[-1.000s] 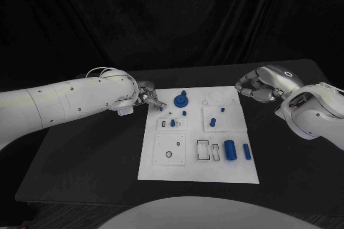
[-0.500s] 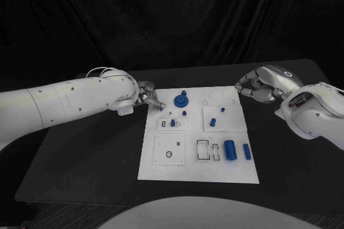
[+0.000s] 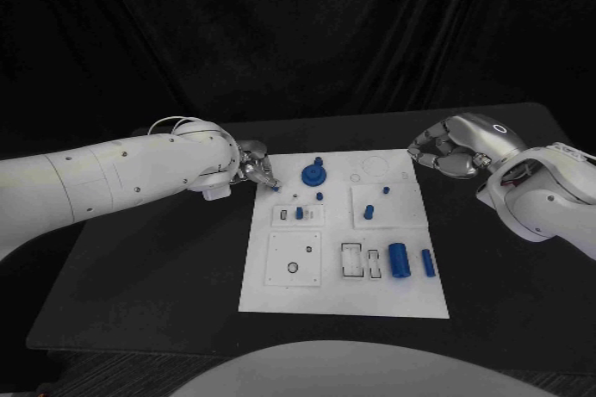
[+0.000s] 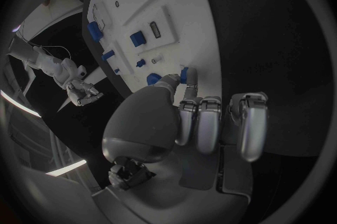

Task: Assemble the parts on the task board

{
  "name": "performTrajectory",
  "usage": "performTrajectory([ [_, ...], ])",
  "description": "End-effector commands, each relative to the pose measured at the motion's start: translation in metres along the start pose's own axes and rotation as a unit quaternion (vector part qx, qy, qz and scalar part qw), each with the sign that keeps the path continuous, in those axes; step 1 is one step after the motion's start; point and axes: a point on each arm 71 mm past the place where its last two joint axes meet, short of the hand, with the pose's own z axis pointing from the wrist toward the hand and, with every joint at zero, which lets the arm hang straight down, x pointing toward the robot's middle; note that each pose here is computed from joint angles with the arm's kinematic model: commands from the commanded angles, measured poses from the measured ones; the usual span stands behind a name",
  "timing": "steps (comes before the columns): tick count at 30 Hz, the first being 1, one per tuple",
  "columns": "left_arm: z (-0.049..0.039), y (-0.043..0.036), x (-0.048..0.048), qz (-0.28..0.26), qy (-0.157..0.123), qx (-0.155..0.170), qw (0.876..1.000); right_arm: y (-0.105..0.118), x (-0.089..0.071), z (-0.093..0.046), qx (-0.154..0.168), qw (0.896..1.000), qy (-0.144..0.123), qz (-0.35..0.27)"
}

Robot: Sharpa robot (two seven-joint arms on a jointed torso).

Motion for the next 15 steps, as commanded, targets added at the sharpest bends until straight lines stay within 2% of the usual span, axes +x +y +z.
performTrajectory([
  [1, 0.0001, -0.0001, 0.0027, 0.004, 0.008, 0.003, 1.000, -0.0015, 0.0013, -0.0003, 0.010, 1.000, 0.003, 0.001],
  [10, -0.0008, 0.0018, 0.0023, 0.002, 0.005, 0.001, 1.000, -0.0021, 0.0019, -0.0006, 0.011, 1.000, 0.005, 0.001],
  [15, -0.0056, 0.0044, 0.0028, -0.004, -0.005, 0.004, 1.000, -0.0027, 0.0019, -0.0012, 0.013, 1.000, 0.006, 0.001],
])
